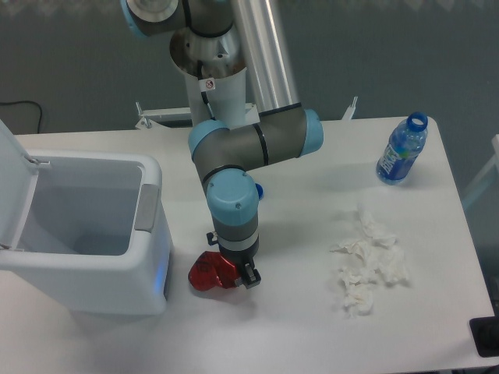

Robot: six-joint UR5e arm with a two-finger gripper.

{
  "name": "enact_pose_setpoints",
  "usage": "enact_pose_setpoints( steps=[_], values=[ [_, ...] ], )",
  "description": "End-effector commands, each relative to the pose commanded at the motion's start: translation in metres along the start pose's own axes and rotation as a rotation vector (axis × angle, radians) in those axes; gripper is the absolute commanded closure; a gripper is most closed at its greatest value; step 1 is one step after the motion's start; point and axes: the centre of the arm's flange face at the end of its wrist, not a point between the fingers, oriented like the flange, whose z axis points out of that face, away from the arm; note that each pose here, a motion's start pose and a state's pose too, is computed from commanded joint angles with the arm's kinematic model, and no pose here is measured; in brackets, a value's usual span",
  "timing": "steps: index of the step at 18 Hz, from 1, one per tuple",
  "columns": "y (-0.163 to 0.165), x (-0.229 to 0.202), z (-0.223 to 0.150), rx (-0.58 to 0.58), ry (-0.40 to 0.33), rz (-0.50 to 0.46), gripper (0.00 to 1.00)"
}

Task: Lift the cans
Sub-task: 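Close the gripper fingers around the crushed red can, then lift the grasped red can up off the table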

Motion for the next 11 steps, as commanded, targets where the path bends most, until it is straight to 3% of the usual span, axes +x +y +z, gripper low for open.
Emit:
enact_pose_setpoints(
  steps=[3, 5, 9, 11],
  values=[
    [0.023, -0.009, -0.015, 0.004, -0.025, -0.031, 0.50],
    [0.040, -0.017, -0.041, 0.032, -0.046, -0.061, 0.50],
    [0.071, -0.040, -0.082, 0.111, -0.022, -0.121, 0.48],
    [0.087, -0.044, -0.114, 0.176, -0.051, -0.160, 0.48]
  ],
)
